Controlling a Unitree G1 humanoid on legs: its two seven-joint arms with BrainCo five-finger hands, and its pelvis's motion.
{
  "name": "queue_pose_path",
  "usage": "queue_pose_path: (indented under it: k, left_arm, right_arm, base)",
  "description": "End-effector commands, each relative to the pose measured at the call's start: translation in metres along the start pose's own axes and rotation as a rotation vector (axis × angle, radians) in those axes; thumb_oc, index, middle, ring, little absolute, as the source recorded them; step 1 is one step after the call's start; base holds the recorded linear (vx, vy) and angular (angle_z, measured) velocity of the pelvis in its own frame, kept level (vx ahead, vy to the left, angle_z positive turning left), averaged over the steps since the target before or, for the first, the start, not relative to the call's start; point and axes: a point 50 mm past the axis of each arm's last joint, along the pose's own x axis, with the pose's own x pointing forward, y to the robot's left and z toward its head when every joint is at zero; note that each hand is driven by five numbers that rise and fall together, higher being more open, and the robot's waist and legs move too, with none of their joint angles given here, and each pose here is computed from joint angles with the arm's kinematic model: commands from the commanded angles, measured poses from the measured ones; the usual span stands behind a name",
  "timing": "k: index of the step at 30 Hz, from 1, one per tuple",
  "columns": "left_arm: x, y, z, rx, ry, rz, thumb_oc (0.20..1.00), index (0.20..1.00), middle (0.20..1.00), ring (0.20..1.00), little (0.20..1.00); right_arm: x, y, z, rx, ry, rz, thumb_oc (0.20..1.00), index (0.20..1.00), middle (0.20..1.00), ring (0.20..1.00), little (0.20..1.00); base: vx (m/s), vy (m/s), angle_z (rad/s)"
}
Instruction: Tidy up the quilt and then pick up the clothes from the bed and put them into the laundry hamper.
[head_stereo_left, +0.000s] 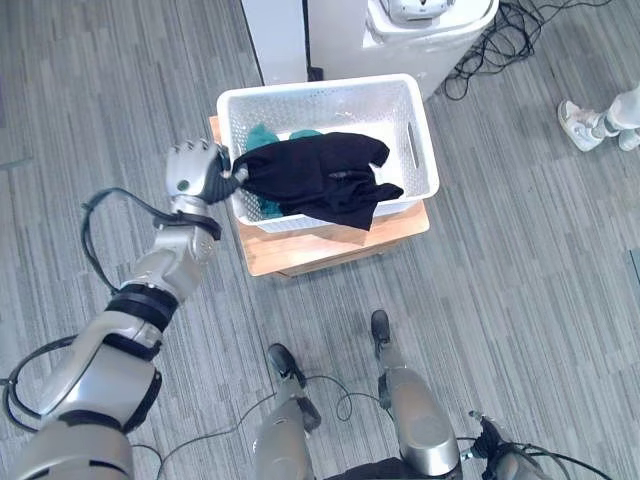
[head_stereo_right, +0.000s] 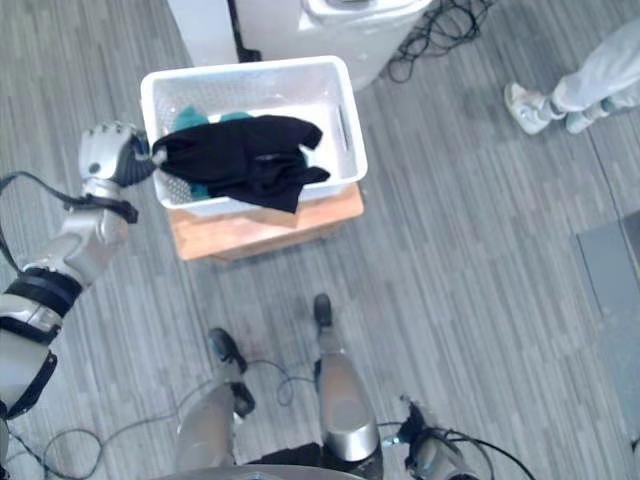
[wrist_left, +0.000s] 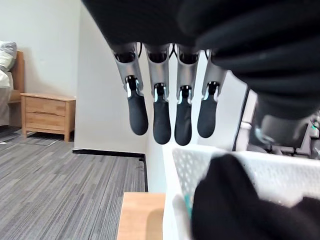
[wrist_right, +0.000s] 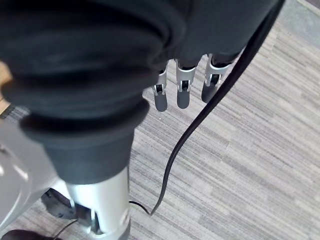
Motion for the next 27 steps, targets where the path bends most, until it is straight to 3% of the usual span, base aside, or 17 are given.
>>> queue_pose_path:
  k: [1, 2, 3, 8, 10, 11, 12, 13, 15, 16, 18, 19, 20, 22, 27]
  left_arm:
    - [0.011, 0.024, -0.021, -0.312, 0.16, 0.139, 1.0, 1.0, 1.0, 1.0, 1.0]
    - [0.011, 0.024, -0.021, -0.312, 0.161, 0.139, 1.0, 1.0, 1.0, 1.0, 1.0]
    - [0.005, 0.031, -0.03, -0.563, 0.207, 0.239, 1.0, 1.0, 1.0, 1.0, 1.0]
    - [-0.024, 0.04, -0.052, -0.786, 0.224, 0.38, 1.0, 1.0, 1.0, 1.0, 1.0]
    - [-0.059, 0.012, -0.068, -0.933, 0.321, 0.351, 1.0, 1.0, 1.0, 1.0, 1.0]
    - [-0.089, -0.012, -0.077, -0.956, 0.383, 0.258, 1.0, 1.0, 1.0, 1.0, 1.0]
    - [-0.089, -0.012, -0.077, -0.955, 0.384, 0.258, 1.0, 1.0, 1.0, 1.0, 1.0]
    - [-0.112, -0.027, -0.086, -0.93, 0.435, 0.181, 1.0, 1.0, 1.0, 1.0, 1.0]
    - [-0.185, -0.067, -0.111, -0.828, 0.633, -0.059, 1.0, 1.0, 1.0, 1.0, 1.0]
    - [-0.185, -0.067, -0.112, -0.828, 0.634, -0.059, 1.0, 1.0, 1.0, 1.0, 1.0]
    - [-0.254, -0.103, -0.134, -0.68, 0.896, -0.273, 1.0, 1.0, 1.0, 1.0, 1.0]
    - [-0.307, -0.121, -0.142, -0.527, 1.047, -0.467, 1.0, 1.0, 1.0, 1.0, 1.0]
    - [-0.307, -0.121, -0.142, -0.527, 1.047, -0.467, 1.0, 1.0, 1.0, 1.0, 1.0]
    - [-0.39, -0.137, -0.133, -0.412, 1.269, -0.732, 1.0, 1.0, 1.0, 1.0, 1.0]
    - [-0.426, -0.141, -0.121, -0.39, 1.366, -0.839, 1.0, 1.0, 1.0, 1.0, 1.0]
  right_arm:
    - [-0.003, -0.005, -0.017, 0.015, 0.049, 0.001, 1.0, 1.0, 1.0, 1.0, 1.0]
    - [-0.003, -0.005, -0.018, 0.014, 0.049, 0.001, 1.0, 1.0, 1.0, 1.0, 1.0]
    - [-0.001, -0.014, -0.018, 0.042, 0.051, -0.021, 1.0, 1.0, 1.0, 1.0, 1.0]
    - [-0.002, -0.017, -0.022, 0.045, 0.061, -0.013, 1.0, 1.0, 1.0, 1.0, 1.0]
    - [-0.002, -0.016, -0.029, 0.066, 0.104, 0.006, 1.0, 1.0, 1.0, 1.0, 1.0]
    - [-0.002, -0.016, -0.032, 0.112, 0.124, 0.01, 1.0, 1.0, 1.0, 1.0, 1.0]
    - [-0.002, -0.016, -0.032, 0.111, 0.123, 0.011, 1.0, 1.0, 1.0, 1.0, 1.0]
    - [-0.003, -0.015, -0.033, 0.13, 0.131, 0.019, 1.0, 1.0, 1.0, 1.0, 1.0]
    - [0.0, -0.025, -0.034, 0.147, 0.149, 0.015, 1.0, 1.0, 1.0, 1.0, 1.0]
    - [0.0, -0.025, -0.034, 0.146, 0.148, 0.015, 1.0, 1.0, 1.0, 1.0, 1.0]
    - [0.003, -0.04, -0.036, 0.175, 0.155, -0.015, 1.0, 1.0, 1.0, 1.0, 1.0]
    - [0.006, -0.051, -0.03, 0.179, 0.132, -0.047, 1.0, 1.0, 1.0, 1.0, 1.0]
    - [0.006, -0.051, -0.03, 0.179, 0.132, -0.047, 1.0, 1.0, 1.0, 1.0, 1.0]
    - [0.011, -0.061, -0.015, 0.213, 0.078, -0.086, 1.0, 1.0, 1.0, 1.0, 1.0]
    - [0.011, -0.059, -0.012, 0.327, 0.07, -0.097, 1.0, 1.0, 1.0, 1.0, 1.0]
  base:
    - [0.0, 0.0, 0.0]
    - [0.05, 0.015, -0.09]
    - [0.04, 0.01, -0.11]
    - [0.09, 0.021, -0.11]
    - [0.12, 0.023, 0.1]
    - [0.06, 0.028, 0.22]
    - [0.03, 0.03, 0.21]
    - [0.01, 0.028, 0.17]
    - [0.04, 0.04, 0.06]
    - [0.0, 0.0, 0.0]
    - [0.0, 0.06, 0.14]
    - [0.0, 0.069, 0.15]
    - [-0.02, 0.071, 0.02]
    - [-0.01, 0.073, -0.14]
    - [-0.01, 0.049, -0.02]
